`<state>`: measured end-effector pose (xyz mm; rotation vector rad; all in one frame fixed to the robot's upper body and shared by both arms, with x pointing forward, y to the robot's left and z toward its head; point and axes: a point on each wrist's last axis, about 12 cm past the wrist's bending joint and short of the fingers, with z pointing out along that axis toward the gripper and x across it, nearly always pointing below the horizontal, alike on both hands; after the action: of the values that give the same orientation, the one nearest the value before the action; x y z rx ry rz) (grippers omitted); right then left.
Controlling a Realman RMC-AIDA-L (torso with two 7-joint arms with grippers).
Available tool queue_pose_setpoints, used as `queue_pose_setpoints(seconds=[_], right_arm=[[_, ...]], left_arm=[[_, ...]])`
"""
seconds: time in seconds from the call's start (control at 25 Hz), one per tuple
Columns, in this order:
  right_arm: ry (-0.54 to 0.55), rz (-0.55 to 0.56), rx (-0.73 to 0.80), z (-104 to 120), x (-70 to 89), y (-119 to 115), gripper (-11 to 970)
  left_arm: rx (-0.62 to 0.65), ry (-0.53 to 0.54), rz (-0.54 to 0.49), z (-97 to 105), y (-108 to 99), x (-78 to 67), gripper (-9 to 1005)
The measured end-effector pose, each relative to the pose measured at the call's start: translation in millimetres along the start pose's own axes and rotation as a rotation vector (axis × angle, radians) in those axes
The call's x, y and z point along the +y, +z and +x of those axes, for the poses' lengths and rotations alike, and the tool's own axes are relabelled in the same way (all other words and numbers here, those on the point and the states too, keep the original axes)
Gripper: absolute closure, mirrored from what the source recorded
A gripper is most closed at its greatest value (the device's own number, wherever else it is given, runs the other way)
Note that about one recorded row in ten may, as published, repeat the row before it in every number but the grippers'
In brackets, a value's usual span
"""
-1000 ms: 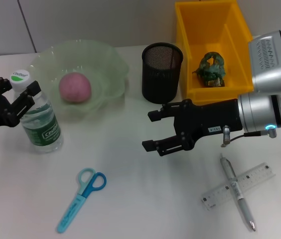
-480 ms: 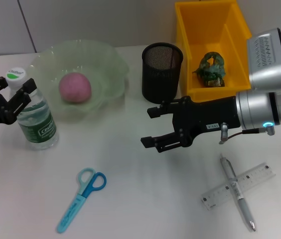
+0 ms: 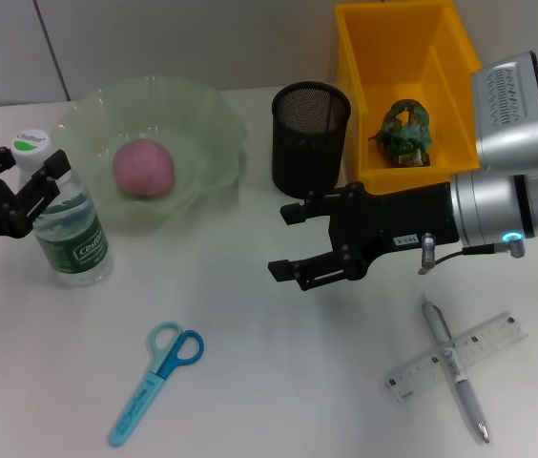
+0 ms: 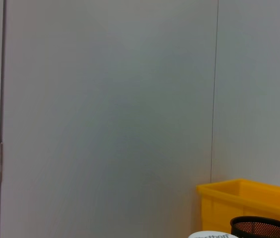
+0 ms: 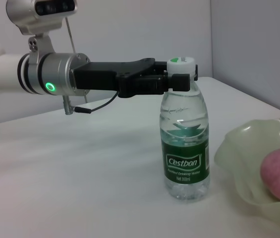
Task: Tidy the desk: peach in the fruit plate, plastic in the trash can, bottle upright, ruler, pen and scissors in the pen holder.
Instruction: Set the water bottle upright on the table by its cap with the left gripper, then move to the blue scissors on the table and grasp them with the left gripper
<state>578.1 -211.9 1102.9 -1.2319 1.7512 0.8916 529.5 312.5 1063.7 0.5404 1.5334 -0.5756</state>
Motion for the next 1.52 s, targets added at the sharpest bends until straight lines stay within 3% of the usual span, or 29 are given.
queue_pose_setpoints(seconds=[0.8, 1.36, 1.52], right_arm=[[0.002, 0.003, 0.000, -0.7, -0.5, -0.3, 142], [0.004, 0.005, 0.002, -0.9, -1.1, -1.2, 143], [0.006, 0.006, -0.004, -1.7, -1.3, -1.8, 143]], left_arm=[[0.006, -0.017, -0.015, 1.3, -0.1, 1.0, 572], [-0.035, -0.045, 0.003, -5.4, -6.3, 1.8, 217], [-0.058, -0.134, 0.030, -20.5, -17.3, 7.1, 202]])
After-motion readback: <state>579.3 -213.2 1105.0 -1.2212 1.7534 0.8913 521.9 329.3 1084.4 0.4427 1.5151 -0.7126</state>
